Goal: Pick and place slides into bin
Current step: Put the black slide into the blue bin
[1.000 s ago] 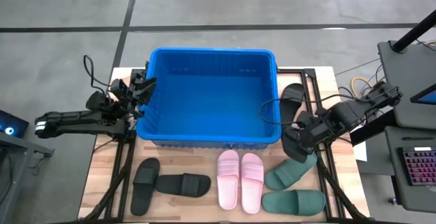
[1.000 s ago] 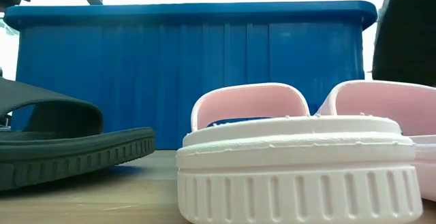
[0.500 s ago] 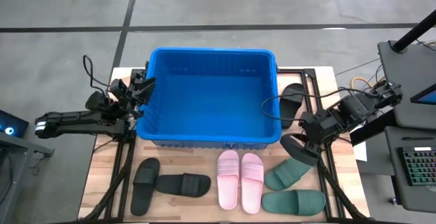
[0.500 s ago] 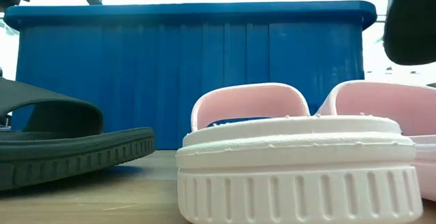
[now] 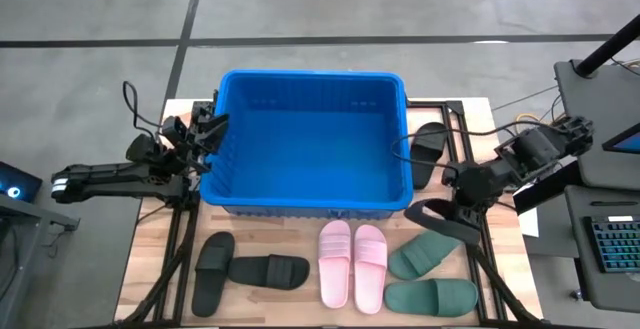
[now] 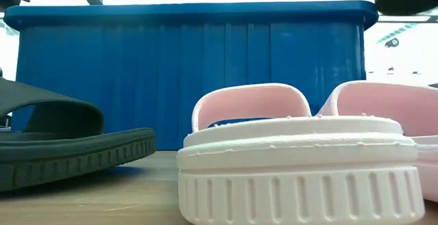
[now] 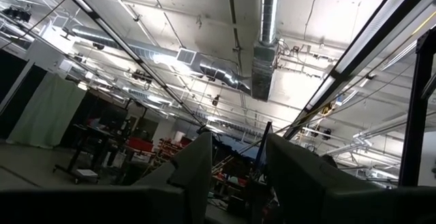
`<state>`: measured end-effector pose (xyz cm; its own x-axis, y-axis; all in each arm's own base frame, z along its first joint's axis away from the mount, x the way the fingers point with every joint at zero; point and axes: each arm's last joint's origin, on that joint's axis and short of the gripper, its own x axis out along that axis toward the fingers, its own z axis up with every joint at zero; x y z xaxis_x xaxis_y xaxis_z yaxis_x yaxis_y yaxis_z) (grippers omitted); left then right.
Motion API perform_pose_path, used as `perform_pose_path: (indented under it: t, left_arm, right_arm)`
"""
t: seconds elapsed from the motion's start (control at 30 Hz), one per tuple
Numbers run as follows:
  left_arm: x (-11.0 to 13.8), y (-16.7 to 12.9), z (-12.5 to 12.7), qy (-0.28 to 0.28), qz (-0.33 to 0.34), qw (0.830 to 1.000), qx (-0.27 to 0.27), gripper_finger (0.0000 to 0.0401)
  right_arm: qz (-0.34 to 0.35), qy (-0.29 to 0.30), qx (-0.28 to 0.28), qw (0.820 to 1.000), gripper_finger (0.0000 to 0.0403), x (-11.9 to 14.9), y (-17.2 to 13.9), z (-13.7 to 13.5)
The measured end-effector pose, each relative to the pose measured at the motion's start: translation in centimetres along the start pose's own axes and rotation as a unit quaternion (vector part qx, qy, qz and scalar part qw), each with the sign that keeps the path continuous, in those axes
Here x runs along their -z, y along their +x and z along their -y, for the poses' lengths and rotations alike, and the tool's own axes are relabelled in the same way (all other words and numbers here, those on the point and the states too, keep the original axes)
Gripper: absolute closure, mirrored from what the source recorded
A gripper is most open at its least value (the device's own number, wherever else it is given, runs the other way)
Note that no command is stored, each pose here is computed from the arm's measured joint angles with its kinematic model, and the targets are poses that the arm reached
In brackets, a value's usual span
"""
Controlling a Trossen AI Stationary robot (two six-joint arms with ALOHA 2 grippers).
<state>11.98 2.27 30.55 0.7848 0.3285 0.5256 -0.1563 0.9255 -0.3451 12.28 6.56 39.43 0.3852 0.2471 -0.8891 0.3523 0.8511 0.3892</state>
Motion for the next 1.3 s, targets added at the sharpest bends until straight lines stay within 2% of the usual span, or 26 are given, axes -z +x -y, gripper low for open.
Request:
perform_pose_path:
  t: [0.1,0.23,0.4,0.63,0.87,1.1,1.3]
  left_arm:
    - [0.0,0.0,0.0,0.000,0.001,1.000,0.000,0.0276]
    - [0.0,0.0,0.0,-0.002,0.001,1.000,0.000,0.0276]
    - [-0.1,0.0,0.0,-0.003,0.001,1.000,0.000,0.0276]
    - [-0.1,0.0,0.0,-0.004,0.002,1.000,0.000,0.0276]
    - [-0.2,0.0,0.1,-0.005,0.004,1.000,0.001,0.0276]
    - [-0.1,0.0,0.0,-0.004,0.003,1.000,0.001,0.0276]
    - [-0.1,0.0,0.0,-0.004,0.002,1.000,0.001,0.0276]
  right_arm:
    - [0.070,-0.040,-0.009,0.997,0.0390,-0.7,-1.0,-0.5]
    - [0.145,-0.073,0.006,0.987,0.0390,-1.3,-2.1,-0.8]
    - [0.185,-0.098,0.022,0.978,0.0390,-1.5,-3.1,-0.8]
    - [0.267,-0.102,0.087,0.954,0.0390,-2.1,-3.6,-0.6]
    - [0.323,-0.097,0.162,0.928,0.0390,-2.5,-3.4,-0.4]
    - [0.336,-0.111,0.205,0.912,0.0390,-3.0,-2.9,-0.7]
    - [0.360,-0.121,0.257,0.888,0.0390,-3.5,-2.7,-0.9]
